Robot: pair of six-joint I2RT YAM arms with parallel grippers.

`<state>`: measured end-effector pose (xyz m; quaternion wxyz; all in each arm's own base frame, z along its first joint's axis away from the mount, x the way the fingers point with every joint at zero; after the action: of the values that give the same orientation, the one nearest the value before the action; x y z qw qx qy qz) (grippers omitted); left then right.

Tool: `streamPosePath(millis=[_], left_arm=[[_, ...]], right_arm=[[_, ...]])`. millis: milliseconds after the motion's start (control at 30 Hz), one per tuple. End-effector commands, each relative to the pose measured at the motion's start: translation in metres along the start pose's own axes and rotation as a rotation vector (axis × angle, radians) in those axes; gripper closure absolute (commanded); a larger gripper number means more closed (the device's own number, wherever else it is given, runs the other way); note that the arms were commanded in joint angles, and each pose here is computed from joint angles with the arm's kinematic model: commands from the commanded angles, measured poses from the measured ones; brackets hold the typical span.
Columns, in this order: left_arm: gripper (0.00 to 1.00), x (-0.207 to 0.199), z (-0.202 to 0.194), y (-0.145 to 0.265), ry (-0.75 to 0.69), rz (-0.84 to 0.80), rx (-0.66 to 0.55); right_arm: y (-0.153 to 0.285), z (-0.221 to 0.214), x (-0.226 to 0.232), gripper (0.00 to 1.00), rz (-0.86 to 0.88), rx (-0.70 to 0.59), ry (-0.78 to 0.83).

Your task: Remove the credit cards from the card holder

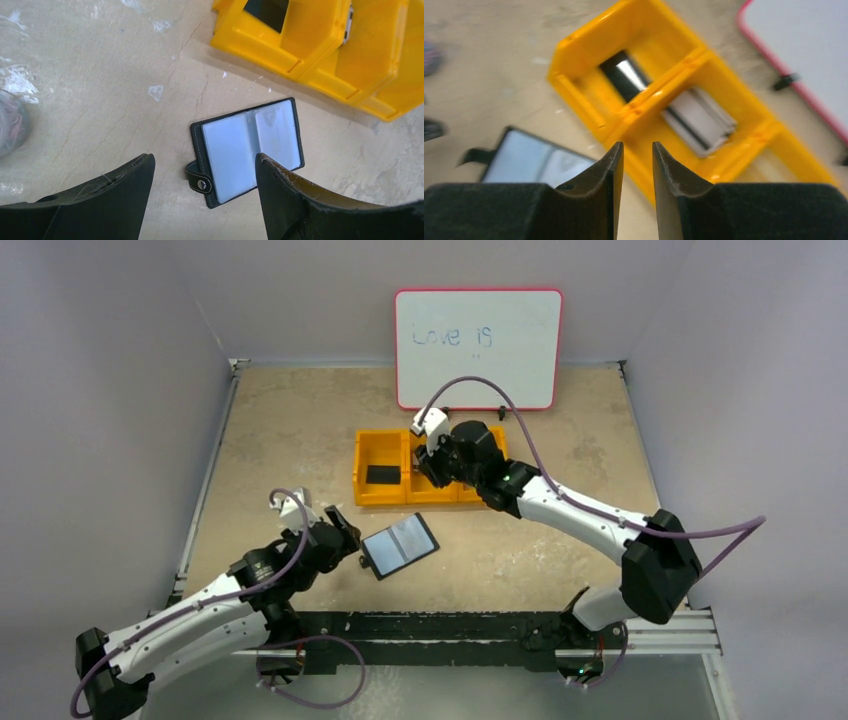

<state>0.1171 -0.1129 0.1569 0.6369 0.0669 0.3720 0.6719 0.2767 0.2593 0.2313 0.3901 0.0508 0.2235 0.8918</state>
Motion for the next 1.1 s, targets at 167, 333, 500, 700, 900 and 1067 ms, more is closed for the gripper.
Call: streamPosePath(millis=[167,333,500,700,900,1067], left_arm=[[0.33,-0.009,-0.026,-0.018,0.035,-0.041,0.096],[0.39,-0.015,-0.027,-0.023,0.051,-0.039,0.096],[0.42,-0.018,-0.024,-0.023,0.011,-0.013,0.105],[0.43,-0.014,-0.020,-0.022,0.008,0.007,0.078],[0.43,-0.013,-0.017,-0.022,-0.001,0.019,0.058],[0.41,-0.016,-0.007,-0.018,0.002,0.021,0.018]], right_arm=[[0.010,-0.072,0.093,0.69,0.529,0.180,-0.542],[-0.012,-0.092,0.118,0.81,0.553,0.270,-0.536],[-0.034,-0.124,0.100,0.89,0.236,0.386,-0.555],[-0.021,-0.154,0.084,0.93,-0.025,0.465,-0.590],[-0.012,-0.181,0.088,0.95,-0.062,0.540,-0.664],[0.006,-0.141,0.071,0.91,-0.164,0.364,-0.693]])
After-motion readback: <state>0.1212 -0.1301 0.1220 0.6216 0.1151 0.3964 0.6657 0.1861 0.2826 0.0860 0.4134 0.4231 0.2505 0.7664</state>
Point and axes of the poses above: each gripper's point midway between its finger pads, its own y axis back along the fingers, its own x axis along the line the jaws close on, z = x × y, the point moved 8 cm from there along y, back along the fingers, and after that the axes turned 7 degrees about -y, right-handed, at the moved point
